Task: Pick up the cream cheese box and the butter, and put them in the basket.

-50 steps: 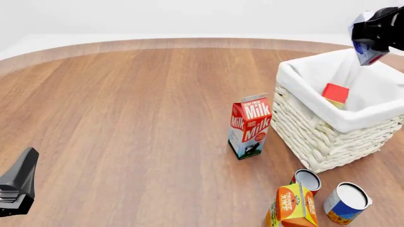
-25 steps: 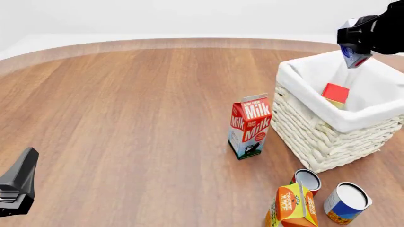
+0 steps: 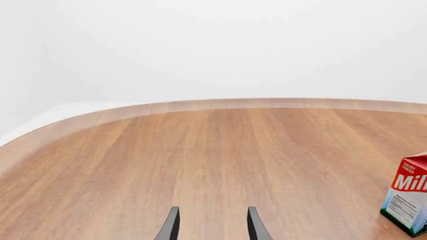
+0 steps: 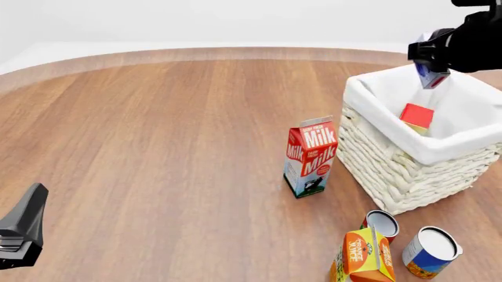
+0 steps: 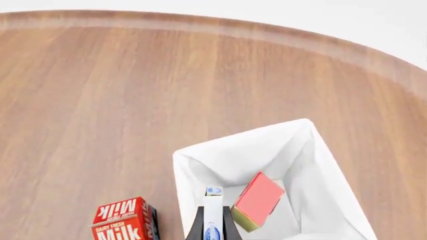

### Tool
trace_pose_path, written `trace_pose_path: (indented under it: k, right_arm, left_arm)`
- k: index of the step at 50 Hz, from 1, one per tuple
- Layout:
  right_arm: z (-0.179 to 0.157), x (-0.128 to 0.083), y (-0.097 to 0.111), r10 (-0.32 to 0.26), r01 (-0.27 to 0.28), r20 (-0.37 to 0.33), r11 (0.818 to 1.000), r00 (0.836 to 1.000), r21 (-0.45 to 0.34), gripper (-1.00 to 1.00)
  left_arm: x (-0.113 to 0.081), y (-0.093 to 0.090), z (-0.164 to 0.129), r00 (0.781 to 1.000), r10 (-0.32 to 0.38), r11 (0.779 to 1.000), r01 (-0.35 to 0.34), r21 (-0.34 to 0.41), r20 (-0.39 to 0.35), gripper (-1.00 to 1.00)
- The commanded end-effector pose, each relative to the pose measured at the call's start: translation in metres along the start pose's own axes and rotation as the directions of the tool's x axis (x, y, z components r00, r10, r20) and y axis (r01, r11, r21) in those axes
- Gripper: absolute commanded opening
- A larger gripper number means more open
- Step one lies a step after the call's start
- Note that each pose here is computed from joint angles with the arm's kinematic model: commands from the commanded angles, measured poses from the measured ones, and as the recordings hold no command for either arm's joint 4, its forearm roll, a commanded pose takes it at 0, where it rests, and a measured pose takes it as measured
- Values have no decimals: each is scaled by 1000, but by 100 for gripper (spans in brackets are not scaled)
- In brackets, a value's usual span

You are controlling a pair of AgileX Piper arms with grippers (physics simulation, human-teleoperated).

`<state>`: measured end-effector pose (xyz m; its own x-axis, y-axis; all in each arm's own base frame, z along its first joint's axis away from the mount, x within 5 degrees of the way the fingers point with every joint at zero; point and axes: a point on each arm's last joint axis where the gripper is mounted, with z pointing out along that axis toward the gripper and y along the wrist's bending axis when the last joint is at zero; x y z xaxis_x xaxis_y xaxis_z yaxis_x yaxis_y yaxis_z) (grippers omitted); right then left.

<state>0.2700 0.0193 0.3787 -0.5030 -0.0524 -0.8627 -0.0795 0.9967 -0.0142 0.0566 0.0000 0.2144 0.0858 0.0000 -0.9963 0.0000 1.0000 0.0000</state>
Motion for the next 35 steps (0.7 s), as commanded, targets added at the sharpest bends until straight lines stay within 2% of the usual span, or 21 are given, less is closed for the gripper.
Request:
trace_pose_path:
  k: [1, 12, 15, 35]
  right_arm:
    - [8, 5, -3, 18, -18, -4, 1000, 1000, 10, -100]
    - [16, 8, -4, 17, -17, -13, 1000, 1000, 12, -100]
    - [23, 11, -9, 1, 0, -29, 1000, 1000, 27, -100]
    - [38, 19, -5, 26, -25, -42, 1000, 999, 16, -100]
  left_arm:
    - [0, 0, 0, 1000, 0, 1000, 0, 0, 0, 100]
    - [0, 0, 0, 1000, 0, 1000, 0, 0, 0, 100]
    - [0, 0, 0, 1000, 0, 1000, 0, 0, 0, 100]
    - [0, 0, 0, 1000, 0, 1000, 0, 0, 0, 100]
